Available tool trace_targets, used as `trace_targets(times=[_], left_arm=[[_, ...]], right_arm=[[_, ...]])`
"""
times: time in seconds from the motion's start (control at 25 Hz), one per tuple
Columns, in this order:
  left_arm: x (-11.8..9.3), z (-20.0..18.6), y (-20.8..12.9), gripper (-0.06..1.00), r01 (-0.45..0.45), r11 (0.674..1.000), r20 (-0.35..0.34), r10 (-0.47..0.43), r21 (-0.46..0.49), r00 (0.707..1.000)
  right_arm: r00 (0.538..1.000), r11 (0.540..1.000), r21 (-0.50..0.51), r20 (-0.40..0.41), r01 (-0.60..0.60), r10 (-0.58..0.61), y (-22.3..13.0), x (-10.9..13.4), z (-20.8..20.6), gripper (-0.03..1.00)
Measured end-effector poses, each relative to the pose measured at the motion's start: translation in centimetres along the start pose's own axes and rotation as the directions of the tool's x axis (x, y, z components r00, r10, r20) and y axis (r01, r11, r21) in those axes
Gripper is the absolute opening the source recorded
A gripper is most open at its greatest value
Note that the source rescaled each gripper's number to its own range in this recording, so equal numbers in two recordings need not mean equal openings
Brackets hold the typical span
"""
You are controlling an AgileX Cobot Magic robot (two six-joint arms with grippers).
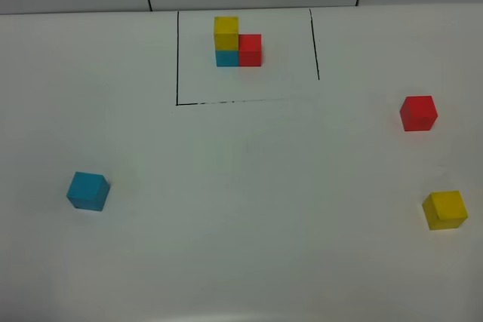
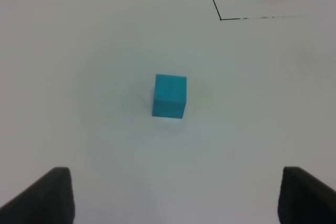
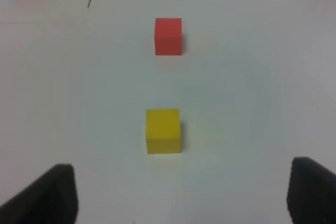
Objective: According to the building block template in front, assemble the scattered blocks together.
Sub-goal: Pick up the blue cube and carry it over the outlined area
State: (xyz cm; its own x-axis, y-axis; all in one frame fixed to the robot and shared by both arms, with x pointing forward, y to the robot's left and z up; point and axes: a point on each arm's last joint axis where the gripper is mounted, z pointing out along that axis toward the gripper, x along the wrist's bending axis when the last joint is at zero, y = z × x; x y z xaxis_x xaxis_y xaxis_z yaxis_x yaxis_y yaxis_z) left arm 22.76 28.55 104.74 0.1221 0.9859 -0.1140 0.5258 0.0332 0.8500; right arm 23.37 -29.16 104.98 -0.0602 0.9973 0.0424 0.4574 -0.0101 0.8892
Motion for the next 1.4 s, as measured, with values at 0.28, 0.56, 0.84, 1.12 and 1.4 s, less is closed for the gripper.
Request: trace_targets(times=[0.28, 0.56, 0.84, 1.12, 1.4], left_arm=[[0.0, 0.0, 0.0, 0.74, 0.000, 1.000, 0.000, 0.000, 0.000, 1.000], [0.0, 0.0, 0.0, 0.74, 0.000, 1.000, 0.000, 0.000, 0.000, 1.000], [0.0, 0.0, 0.0, 0.74, 0.007, 1.000, 0.000, -0.007, -0.001, 1.000], [0.2, 0.8, 1.9, 0.74, 0.028, 1.000, -0.009, -0.028, 0.002, 1.000], [1.1, 6.3, 4.7, 0.74, 0.079, 0.968, -0.036, -0.072, 0.238, 0.997]], right_arm=[[1.000, 1.000, 0.000, 0.000, 0.000, 0.000, 0.0, 0.0, 0.0, 0.65], [1.000, 1.000, 0.000, 0.000, 0.000, 0.000, 0.0, 0.0, 0.0, 0.65], [1.000, 1.000, 0.000, 0.000, 0.000, 0.000, 0.0, 0.0, 0.0, 0.65], [1.000, 1.000, 0.000, 0.000, -0.006, 0.006, 0.0, 0.0, 0.0, 0.65], [1.000, 1.000, 0.000, 0.000, -0.008, 0.008, 0.0, 0.0, 0.0, 0.65]])
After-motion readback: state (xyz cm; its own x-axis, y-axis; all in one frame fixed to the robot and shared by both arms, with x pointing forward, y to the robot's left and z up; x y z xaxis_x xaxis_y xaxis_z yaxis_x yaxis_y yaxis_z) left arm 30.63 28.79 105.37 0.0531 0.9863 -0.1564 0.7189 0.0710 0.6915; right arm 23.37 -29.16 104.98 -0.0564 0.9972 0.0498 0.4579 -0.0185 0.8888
